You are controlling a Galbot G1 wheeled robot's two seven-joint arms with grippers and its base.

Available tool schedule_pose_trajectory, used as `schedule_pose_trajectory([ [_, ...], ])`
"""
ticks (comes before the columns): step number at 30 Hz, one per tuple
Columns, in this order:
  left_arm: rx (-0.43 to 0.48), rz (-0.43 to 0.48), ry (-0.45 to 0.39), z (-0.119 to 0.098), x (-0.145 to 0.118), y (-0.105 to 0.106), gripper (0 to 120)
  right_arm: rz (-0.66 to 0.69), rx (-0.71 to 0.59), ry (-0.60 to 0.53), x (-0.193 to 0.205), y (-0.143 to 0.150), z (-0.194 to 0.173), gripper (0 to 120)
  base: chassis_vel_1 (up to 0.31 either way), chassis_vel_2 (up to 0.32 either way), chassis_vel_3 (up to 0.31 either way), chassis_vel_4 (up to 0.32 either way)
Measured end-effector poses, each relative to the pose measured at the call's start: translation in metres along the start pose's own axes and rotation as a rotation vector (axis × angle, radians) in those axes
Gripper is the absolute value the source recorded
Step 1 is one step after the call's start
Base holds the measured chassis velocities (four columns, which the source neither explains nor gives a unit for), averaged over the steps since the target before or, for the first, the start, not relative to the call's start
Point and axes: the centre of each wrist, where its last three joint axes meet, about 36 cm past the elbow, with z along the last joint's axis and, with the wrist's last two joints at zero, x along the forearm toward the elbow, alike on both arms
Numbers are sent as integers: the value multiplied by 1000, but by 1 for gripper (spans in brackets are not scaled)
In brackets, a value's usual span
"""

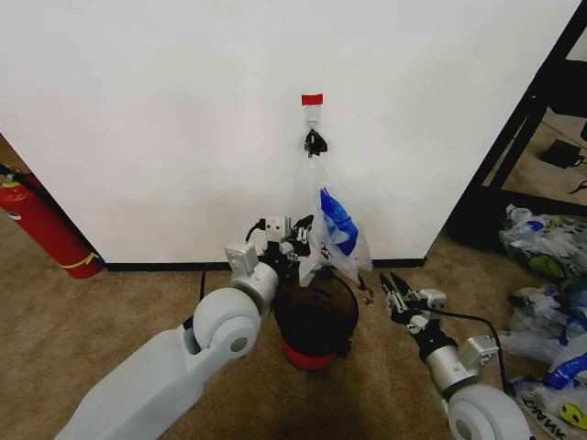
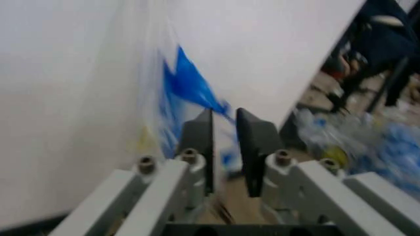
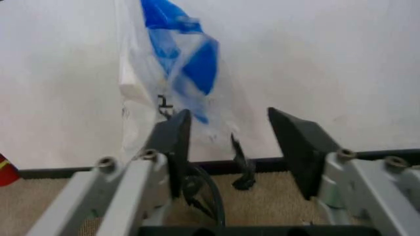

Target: Pick up the garbage bag from the wall and place it over the trash bin.

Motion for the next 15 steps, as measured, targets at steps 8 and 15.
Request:
schedule_pose_trajectory([
  [8, -15, 161, 110, 5, -13, -54, 50, 18, 25, 6, 0, -2, 10, 78, 0, 0, 0, 0],
  [15, -66, 139, 92, 13, -72, -87, 72, 55, 31, -6, 6, -9, 12, 98, 0, 0, 0, 0],
])
